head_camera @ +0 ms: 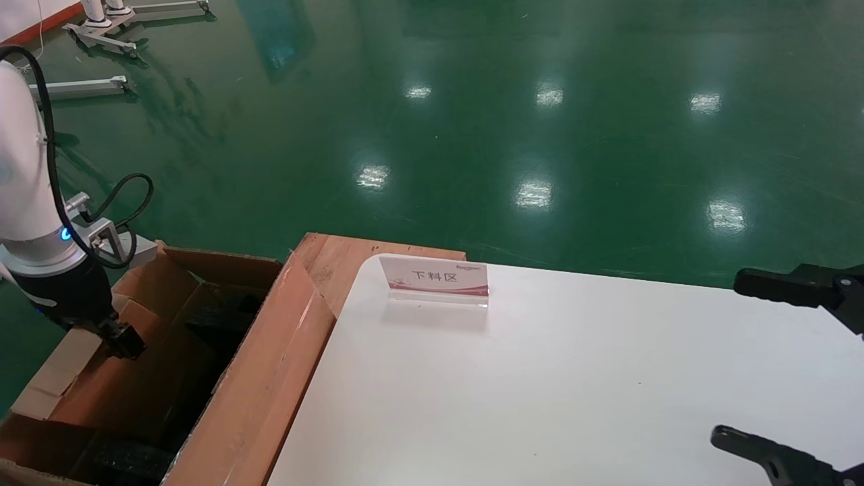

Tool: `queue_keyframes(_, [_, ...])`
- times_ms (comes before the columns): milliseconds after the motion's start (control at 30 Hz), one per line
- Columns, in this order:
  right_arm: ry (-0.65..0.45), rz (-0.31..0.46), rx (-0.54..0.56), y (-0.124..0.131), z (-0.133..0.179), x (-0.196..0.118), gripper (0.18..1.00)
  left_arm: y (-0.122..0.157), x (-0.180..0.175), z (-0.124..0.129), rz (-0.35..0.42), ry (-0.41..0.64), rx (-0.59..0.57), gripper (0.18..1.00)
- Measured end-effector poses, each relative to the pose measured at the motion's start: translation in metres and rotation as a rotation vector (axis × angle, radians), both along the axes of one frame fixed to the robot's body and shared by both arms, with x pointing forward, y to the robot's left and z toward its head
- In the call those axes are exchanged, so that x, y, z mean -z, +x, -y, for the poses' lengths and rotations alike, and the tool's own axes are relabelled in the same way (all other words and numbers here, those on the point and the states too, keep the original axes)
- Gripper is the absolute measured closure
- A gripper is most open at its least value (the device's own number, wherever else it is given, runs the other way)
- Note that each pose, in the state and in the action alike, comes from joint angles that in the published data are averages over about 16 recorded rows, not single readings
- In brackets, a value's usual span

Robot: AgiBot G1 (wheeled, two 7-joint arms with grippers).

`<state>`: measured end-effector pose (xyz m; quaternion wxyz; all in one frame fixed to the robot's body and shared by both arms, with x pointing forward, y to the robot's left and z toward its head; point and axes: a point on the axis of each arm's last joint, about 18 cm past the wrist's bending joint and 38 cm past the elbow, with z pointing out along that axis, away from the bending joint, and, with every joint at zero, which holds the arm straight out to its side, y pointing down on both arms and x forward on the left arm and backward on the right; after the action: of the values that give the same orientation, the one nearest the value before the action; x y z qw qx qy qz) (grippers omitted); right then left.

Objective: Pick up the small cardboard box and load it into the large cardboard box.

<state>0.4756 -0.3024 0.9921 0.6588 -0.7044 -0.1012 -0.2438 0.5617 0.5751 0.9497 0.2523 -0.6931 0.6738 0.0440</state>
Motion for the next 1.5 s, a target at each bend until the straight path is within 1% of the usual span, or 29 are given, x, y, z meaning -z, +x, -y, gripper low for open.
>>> queue_keyframes(333, [0.0,0.0,0.0,0.0,0.0,0.0,0.178,-0.001,0.002,-0.002,-0.009,0.012,-0.01,0.905])
queue_keyframes(533, [0.0,0.0,0.0,0.0,0.0,0.0,0.178,-0.001,0.002,-0.002,-0.01,0.013,-0.01,0.873])
queue_keyframes(700, [0.0,0.0,0.0,0.0,0.0,0.0,0.178,-0.001,0.001,-0.002,-0.009,0.011,-0.009,0.817])
queue_keyframes(900, [0.0,0.0,0.0,0.0,0.0,0.0,0.178,-0.001,0.001,-0.002,-0.008,0.01,-0.008,0.714])
queue_keyframes(1200, [0.001,0.0,0.0,0.0,0.0,0.0,0.178,0.001,-0.002,0.0,0.001,0.009,0.006,0.502])
queue_keyframes(1367, [0.001,0.0,0.0,0.0,0.0,0.0,0.178,0.009,-0.013,0.008,0.04,0.0,0.062,0.398])
queue_keyframes(1433, [0.001,0.0,0.0,0.0,0.0,0.0,0.178,0.013,-0.02,0.012,0.065,-0.011,0.095,0.353])
queue_keyframes(1500, [0.001,0.0,0.0,0.0,0.0,0.0,0.178,0.016,-0.029,0.017,0.096,-0.028,0.134,0.328])
